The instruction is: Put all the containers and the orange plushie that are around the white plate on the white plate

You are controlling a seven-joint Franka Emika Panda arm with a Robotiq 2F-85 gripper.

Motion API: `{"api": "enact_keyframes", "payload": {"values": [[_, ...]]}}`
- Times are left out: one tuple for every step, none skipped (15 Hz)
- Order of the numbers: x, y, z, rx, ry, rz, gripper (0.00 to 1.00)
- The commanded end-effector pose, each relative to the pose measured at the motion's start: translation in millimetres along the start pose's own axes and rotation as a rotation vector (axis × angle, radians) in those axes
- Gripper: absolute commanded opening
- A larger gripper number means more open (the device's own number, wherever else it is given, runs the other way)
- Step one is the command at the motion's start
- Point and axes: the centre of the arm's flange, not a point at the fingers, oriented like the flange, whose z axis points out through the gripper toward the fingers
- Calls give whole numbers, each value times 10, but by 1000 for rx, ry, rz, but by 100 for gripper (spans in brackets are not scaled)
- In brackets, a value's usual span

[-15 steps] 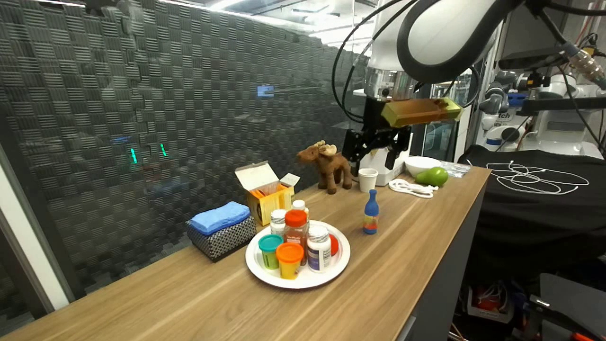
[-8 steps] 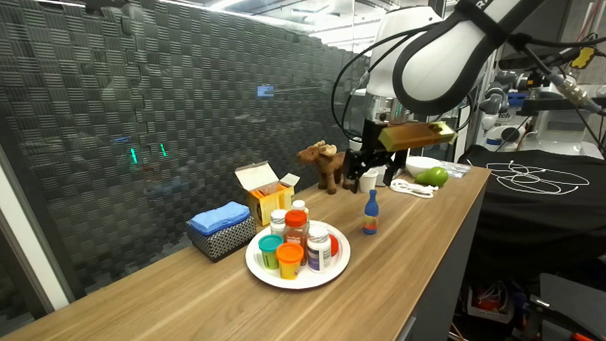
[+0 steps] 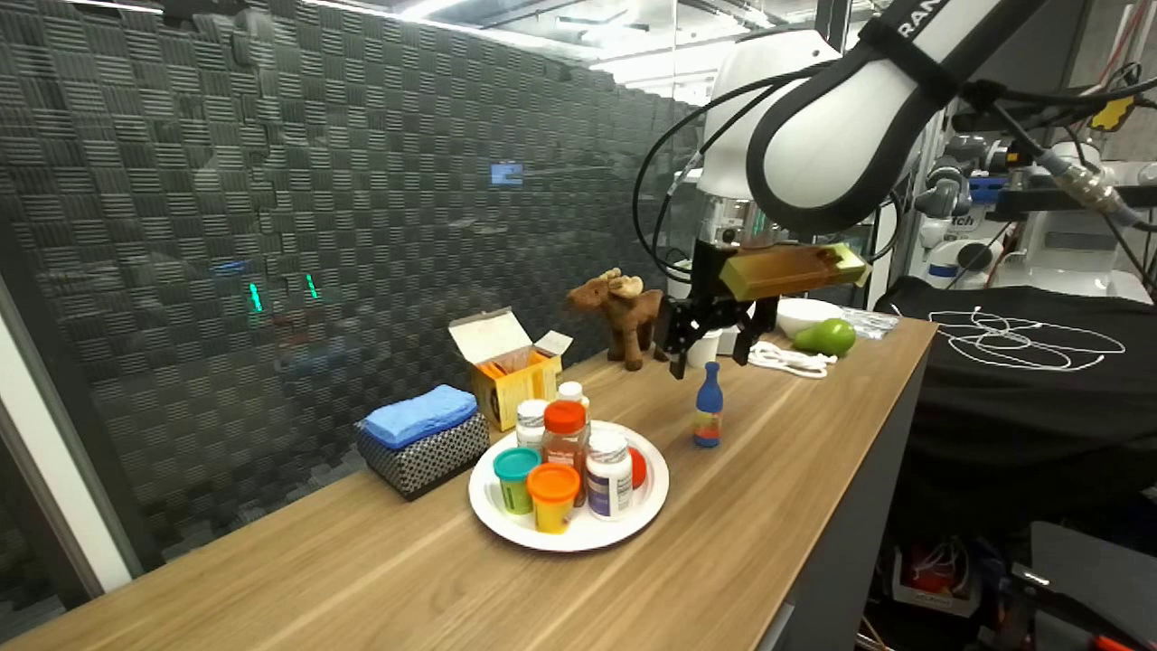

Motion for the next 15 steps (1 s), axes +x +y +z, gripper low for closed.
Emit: {"api": "enact_keyframes", "payload": {"values": [[-27, -34, -125, -10, 31, 22, 71], [-29, -45, -128, -10, 31, 23, 61], [-31, -54, -130, -13, 33, 25, 53], [-36, -63, -136, -15, 33, 27, 46], [-42, -72, -145, -20, 33, 28, 37], [-50, -78, -159, -26, 34, 29, 31], [-60, -83, -175, -30, 34, 32, 24], [-70, -86, -191, -37, 35, 35, 15], [-75, -86, -208, -44, 37, 37, 12], [-79, -85, -222, -51, 39, 36, 10], [-83, -84, -236, -56, 39, 38, 11], [-83, -82, -256, -59, 35, 38, 13], [-57, -79, -288, -63, 28, 38, 11], [-16, -86, -331, -58, 25, 36, 10], [54, -100, -382, -53, 30, 34, 9]]}}
